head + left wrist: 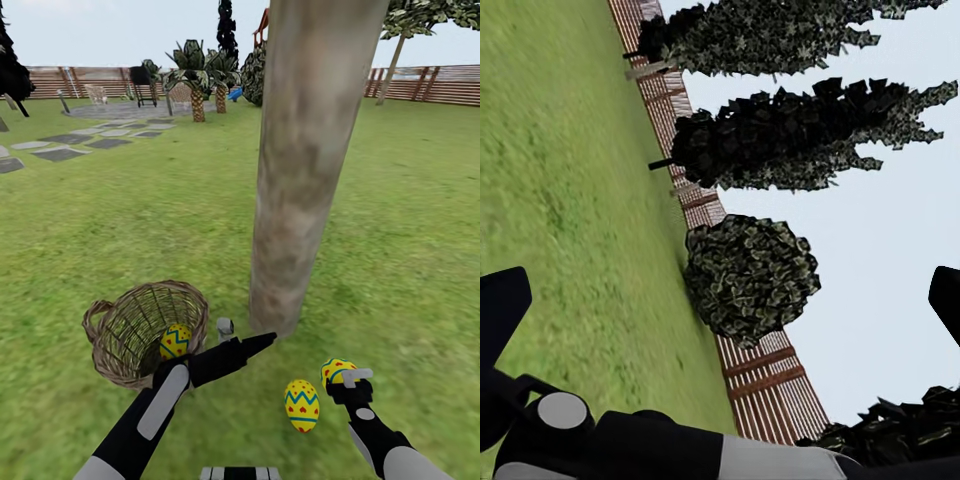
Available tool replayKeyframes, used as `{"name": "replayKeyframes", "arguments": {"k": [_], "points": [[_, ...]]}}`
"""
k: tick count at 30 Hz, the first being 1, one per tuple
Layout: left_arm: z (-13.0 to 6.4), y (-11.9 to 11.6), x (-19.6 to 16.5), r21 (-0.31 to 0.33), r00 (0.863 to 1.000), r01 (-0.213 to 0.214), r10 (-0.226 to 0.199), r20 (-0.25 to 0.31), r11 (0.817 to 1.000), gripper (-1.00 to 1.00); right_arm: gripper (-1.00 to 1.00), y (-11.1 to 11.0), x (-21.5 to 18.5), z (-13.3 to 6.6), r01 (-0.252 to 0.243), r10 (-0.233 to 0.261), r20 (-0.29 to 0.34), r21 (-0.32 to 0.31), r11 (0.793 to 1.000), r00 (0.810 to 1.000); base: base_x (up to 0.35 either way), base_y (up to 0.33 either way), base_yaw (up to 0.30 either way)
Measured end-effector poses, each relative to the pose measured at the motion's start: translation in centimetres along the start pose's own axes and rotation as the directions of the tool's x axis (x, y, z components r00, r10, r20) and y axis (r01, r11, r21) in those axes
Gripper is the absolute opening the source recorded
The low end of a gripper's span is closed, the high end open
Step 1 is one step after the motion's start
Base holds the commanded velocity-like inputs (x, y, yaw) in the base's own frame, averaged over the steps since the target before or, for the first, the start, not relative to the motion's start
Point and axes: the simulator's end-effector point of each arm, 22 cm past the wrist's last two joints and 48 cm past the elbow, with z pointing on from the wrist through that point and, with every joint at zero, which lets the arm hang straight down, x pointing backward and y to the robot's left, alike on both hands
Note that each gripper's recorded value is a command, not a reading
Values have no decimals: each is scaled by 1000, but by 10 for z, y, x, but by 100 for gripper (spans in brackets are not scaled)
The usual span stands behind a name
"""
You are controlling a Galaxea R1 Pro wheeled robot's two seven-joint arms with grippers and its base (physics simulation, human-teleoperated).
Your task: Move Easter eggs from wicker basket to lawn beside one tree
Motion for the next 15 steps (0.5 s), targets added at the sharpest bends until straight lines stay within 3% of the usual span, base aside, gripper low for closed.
{"name": "replayKeyframes", "arguments": {"k": [15], "points": [[-4, 31, 7, -24, 998, 56, -56, 2, 998, 100, -100, 10, 35, 9, 14, -15, -65, -12, 1000, 998, 0, 0, 0]]}}
